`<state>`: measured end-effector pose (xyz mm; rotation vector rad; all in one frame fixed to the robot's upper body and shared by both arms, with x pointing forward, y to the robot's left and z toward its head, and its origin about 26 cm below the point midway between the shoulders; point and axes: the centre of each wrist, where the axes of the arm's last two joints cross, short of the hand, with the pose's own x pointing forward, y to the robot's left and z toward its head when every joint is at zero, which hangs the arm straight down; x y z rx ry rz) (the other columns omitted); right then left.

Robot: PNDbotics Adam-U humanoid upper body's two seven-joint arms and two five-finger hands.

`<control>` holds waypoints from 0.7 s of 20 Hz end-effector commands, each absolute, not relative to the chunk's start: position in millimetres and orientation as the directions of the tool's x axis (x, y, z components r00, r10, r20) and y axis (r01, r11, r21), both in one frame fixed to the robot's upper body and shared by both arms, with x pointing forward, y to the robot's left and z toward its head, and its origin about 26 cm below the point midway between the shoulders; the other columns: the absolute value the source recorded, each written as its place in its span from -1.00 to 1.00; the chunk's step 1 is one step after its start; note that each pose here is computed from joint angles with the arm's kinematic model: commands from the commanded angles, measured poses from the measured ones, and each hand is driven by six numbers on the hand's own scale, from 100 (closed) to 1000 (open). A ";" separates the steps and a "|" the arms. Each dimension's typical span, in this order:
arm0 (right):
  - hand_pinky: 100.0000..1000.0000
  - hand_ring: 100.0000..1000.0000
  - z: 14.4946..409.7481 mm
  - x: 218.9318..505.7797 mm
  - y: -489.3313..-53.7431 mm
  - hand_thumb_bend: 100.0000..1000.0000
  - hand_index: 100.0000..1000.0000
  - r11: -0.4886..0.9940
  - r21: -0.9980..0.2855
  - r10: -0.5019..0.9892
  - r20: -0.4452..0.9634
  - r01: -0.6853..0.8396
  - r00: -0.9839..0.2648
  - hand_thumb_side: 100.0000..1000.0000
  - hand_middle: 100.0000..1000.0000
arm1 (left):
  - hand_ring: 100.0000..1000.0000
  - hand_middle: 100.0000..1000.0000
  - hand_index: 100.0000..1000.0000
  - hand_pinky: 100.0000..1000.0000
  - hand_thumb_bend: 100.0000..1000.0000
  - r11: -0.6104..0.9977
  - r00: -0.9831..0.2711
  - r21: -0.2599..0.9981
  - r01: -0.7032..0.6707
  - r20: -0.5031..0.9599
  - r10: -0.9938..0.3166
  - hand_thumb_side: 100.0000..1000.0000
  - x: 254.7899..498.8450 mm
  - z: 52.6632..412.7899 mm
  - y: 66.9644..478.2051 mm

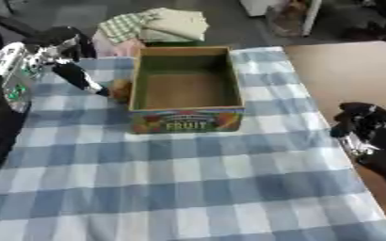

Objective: Pick up objects on the table and place them in the box.

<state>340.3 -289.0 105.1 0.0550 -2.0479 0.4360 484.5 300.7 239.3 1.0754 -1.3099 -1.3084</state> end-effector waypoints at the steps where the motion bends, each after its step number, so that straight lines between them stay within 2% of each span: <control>1: 0.07 0.01 113.5 342.9 -289.5 -1.00 0.48 0.931 -0.293 0.143 0.842 -0.218 -0.520 -0.80 0.08 | 0.08 0.10 0.32 0.26 0.70 0.040 -0.114 0.999 0.000 0.040 -0.993 -0.40 488.8 250.5 300.3; 7: 0.07 0.01 114.0 343.5 -288.2 -1.00 0.48 0.930 -0.294 0.141 0.841 -0.223 -0.522 -0.79 0.08 | 0.13 0.18 0.40 0.28 0.70 0.096 -0.031 0.995 -0.033 0.095 -0.995 -0.44 496.8 232.7 296.3; 14: 0.07 0.01 115.3 344.6 -285.8 -1.00 0.48 0.927 -0.295 0.136 0.839 -0.230 -0.526 -0.78 0.08 | 0.11 0.15 0.41 0.27 0.64 0.134 -0.005 0.988 -0.082 0.134 -0.991 -0.49 499.4 217.8 291.5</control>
